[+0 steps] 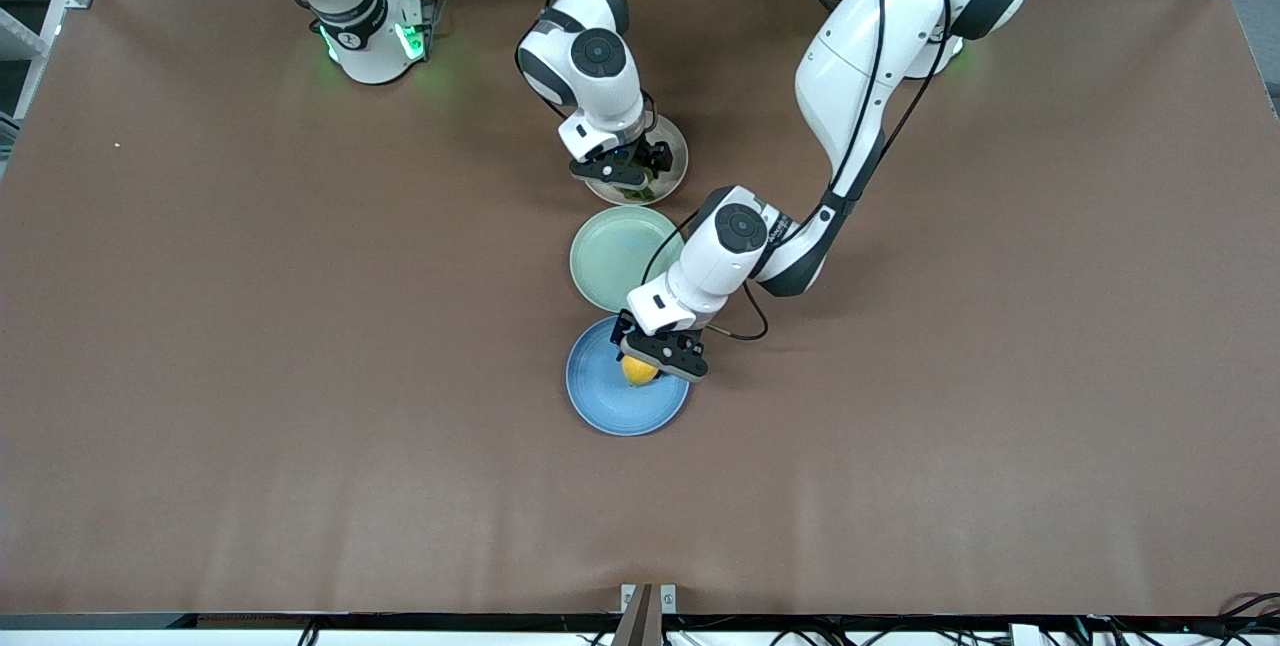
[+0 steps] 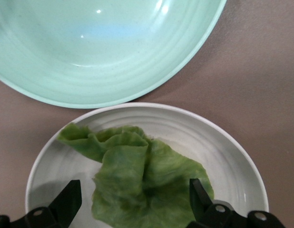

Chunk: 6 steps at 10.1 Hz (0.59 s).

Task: Pick lemon and lettuce from blue and beige plates
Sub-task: 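Close the left gripper on the lemon while the right gripper grasps the lettuce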

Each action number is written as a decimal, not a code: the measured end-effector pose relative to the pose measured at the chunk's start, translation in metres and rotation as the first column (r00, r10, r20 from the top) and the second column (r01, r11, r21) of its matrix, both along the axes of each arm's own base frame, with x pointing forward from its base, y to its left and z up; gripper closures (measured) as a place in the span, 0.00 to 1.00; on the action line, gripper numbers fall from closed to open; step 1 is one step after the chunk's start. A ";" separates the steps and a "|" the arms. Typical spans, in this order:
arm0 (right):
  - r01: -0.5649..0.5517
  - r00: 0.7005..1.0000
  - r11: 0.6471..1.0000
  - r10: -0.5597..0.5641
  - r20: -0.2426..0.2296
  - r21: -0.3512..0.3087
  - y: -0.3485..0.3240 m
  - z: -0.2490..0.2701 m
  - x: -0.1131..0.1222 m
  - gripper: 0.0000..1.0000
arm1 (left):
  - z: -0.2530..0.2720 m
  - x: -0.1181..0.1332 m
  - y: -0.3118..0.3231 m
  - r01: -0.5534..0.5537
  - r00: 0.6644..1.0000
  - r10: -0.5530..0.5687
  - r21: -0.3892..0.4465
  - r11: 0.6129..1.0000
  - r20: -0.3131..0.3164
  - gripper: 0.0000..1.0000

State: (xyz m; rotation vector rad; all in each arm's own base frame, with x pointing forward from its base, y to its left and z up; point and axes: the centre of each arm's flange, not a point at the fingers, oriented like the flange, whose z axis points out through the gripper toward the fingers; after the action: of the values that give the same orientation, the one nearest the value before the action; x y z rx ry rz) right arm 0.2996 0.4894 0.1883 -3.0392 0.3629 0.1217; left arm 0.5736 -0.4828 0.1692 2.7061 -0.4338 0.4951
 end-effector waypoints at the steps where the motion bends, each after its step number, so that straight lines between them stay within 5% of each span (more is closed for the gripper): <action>1: 0.000 1.000 1.000 0.000 0.000 0.000 0.000 -0.001 0.000 0.00 | 0.000 0.000 0.000 0.000 1.000 0.000 0.000 1.000 0.000 0.36; 4: 0.000 1.000 1.000 0.000 0.001 0.002 0.001 0.000 0.001 0.01 | 0.010 0.004 0.001 -0.001 1.000 0.001 0.003 1.000 -0.002 0.36; 6: 0.000 1.000 1.000 0.000 0.002 0.003 0.001 0.001 0.001 0.13 | 0.053 0.018 0.010 0.008 0.998 -0.005 0.061 0.998 -0.056 0.36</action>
State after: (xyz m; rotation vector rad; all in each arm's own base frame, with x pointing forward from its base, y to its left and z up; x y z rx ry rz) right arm 0.3002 0.4908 0.1889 -3.0362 0.3627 0.1195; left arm 0.5912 -0.4730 0.2224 2.7684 -0.4495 0.4104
